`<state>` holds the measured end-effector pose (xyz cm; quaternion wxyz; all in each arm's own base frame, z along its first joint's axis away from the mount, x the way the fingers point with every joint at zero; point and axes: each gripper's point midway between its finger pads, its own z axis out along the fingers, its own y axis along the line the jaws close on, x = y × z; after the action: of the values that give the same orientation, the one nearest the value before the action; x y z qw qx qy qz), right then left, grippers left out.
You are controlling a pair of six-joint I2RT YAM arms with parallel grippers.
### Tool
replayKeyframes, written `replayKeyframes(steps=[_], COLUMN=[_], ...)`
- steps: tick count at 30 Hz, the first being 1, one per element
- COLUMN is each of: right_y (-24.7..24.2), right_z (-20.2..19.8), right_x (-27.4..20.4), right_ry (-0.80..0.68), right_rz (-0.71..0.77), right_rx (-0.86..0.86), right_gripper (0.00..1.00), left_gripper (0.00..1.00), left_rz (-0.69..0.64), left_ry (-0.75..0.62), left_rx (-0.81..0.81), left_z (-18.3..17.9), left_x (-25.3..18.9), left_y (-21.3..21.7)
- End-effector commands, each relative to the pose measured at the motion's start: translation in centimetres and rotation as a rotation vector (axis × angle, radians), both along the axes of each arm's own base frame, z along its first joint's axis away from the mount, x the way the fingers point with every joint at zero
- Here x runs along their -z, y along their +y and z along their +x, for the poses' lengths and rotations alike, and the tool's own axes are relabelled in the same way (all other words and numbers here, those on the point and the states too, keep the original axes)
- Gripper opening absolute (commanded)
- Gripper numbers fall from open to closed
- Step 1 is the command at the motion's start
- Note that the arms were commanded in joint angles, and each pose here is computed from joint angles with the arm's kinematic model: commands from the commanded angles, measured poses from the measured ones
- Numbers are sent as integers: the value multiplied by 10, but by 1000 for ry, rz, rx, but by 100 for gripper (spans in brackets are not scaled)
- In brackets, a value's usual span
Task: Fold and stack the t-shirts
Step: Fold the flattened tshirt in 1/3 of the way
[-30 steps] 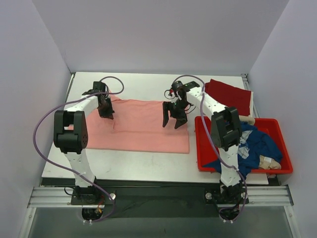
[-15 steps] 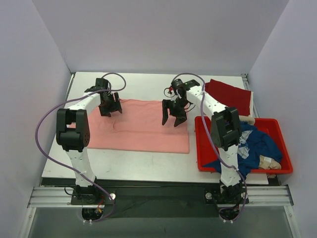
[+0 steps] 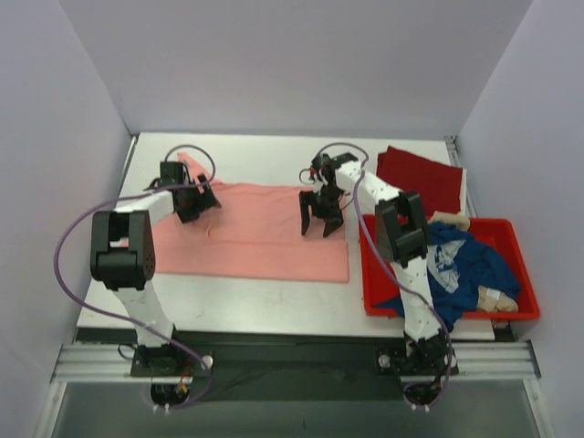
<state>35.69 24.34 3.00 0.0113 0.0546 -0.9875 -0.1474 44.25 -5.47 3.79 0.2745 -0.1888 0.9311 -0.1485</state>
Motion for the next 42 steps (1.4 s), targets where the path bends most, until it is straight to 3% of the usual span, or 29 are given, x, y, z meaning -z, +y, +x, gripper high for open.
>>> replayKeyframes(steps=[1,12,22,31,37,42], right_y=[-12,-43,-48,-51,-53,-46], right_z=[3,-27,-67,-113,-148,-154], right_x=[8,46,52,46,44,42], right_ry=[0,66,103,135,162,157], right_rz=[-57,-192,-233,-256,-270,-260], right_rx=[-1,-14,-40,-54,-82,-116], right_gripper=[65,65,64,64,64,64], left_gripper=[87,88,88,88,89,89], left_rz=[-88,-88,-44,-5,40,51], left_ry=[-101,-21,13,125,122,76], left_rx=[-91,-128,-196,-255,-265,-245], left_z=[11,-42,-97,-160,-177,-168], left_x=[-7,34,38,53,46,20], left_y=[15,19,28,34,41,42])
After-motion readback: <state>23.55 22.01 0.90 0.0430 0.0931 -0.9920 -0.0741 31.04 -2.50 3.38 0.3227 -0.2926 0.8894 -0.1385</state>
